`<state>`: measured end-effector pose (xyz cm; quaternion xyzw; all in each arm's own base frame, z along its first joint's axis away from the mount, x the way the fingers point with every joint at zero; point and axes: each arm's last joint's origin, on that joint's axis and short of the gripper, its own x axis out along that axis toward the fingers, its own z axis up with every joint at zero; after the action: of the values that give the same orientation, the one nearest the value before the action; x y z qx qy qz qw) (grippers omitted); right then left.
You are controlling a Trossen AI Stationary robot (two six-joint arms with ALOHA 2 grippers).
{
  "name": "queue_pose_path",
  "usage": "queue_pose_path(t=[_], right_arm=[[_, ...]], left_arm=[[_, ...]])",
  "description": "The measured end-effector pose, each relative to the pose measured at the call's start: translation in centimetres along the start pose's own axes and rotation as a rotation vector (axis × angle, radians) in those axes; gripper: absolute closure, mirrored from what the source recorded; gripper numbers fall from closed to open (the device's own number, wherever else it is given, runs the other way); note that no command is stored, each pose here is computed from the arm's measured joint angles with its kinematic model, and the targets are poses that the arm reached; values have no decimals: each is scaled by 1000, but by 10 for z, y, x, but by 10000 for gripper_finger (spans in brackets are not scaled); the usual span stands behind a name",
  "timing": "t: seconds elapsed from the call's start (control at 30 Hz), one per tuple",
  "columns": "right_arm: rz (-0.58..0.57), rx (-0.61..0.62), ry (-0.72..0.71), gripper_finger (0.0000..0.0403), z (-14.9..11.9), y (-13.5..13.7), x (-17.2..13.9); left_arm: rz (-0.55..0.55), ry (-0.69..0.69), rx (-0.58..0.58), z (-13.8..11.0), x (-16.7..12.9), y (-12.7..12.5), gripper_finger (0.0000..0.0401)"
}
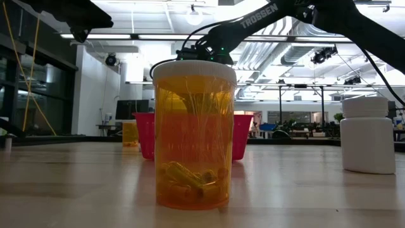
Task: Pick and place pill bottles into a basket
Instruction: Put the orange pill bottle into the red basket
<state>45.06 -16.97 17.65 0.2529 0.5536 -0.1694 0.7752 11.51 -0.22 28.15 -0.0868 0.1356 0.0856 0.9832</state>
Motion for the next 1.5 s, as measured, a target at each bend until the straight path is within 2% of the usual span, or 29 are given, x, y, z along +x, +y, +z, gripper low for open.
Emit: queue_pose_path(t=[0.37,0.6,0.83,1.07,1.23,1.5], right_arm=[[26,8,8,221,-1,2,0],[24,2,-1,209,1,7,-4],[11,-33,-53,222,12,17,-30],[-66,-79,-56,205,15,30,-65],[-74,-97,-79,222,17,40,-88],[-116,-115,-19,205,3,52,-95]], left_arm=[[0,0,0,0,0,0,297],[0,1,0,0,0,0,297],[0,2,0,0,0,0,297],[0,2,0,0,0,0,297],[0,2,1,0,0,0,297],[1,8,4,-1,0,0,297]])
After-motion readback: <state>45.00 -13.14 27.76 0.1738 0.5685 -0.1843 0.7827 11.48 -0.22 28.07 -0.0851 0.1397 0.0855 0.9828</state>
